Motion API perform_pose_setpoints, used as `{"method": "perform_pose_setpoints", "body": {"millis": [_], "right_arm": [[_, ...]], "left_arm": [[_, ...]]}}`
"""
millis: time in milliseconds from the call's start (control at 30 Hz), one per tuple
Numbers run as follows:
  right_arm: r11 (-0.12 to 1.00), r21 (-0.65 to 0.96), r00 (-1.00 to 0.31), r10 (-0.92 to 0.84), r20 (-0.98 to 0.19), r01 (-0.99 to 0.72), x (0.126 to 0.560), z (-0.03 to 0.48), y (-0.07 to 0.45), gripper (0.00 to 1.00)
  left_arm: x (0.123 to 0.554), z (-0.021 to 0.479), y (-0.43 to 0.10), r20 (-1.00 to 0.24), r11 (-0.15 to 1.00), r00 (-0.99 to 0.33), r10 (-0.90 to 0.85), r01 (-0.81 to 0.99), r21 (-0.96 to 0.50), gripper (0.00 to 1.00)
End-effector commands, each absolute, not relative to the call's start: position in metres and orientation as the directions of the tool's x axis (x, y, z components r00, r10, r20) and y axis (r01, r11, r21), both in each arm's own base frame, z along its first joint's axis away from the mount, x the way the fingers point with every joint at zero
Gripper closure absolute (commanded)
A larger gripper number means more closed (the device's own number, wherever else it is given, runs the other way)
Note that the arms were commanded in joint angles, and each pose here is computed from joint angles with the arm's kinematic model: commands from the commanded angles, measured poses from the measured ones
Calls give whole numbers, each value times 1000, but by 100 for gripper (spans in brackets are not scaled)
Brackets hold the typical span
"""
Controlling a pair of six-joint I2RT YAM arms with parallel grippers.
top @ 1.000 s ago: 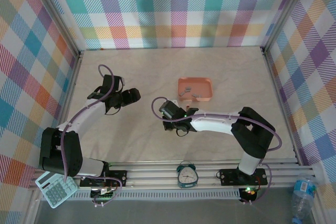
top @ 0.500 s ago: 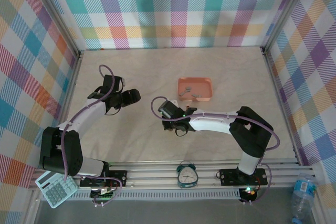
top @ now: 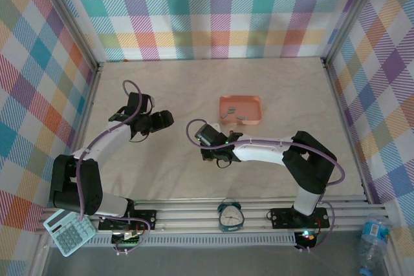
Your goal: Load the staples into the stapler
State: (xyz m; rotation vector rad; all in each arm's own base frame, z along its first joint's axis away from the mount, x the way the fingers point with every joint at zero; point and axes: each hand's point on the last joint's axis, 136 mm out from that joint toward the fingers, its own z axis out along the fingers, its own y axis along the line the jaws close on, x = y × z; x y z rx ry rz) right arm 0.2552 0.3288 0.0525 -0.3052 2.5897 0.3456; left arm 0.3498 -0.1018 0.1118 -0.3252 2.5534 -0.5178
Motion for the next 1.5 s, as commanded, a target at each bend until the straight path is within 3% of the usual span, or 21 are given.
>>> {"method": "perform_pose_setpoints", "body": {"millis": [0, 967, 1467], "right_arm": [[948, 183, -848, -133, -512, -259, 258, 52, 332, 89], [954, 172, -833, -118, -541, -247, 258, 60, 323, 89], [942, 117, -802, -199, -564, -316, 255, 61, 322, 89]], "left_arm": [[356, 118, -98, -445, 896, -834, -327, -123, -426, 22], [355, 117, -99, -443, 895, -835, -326, -122, -428, 22], [353, 124, -103, -426, 900, -858, -287, -89, -427, 22]]}}
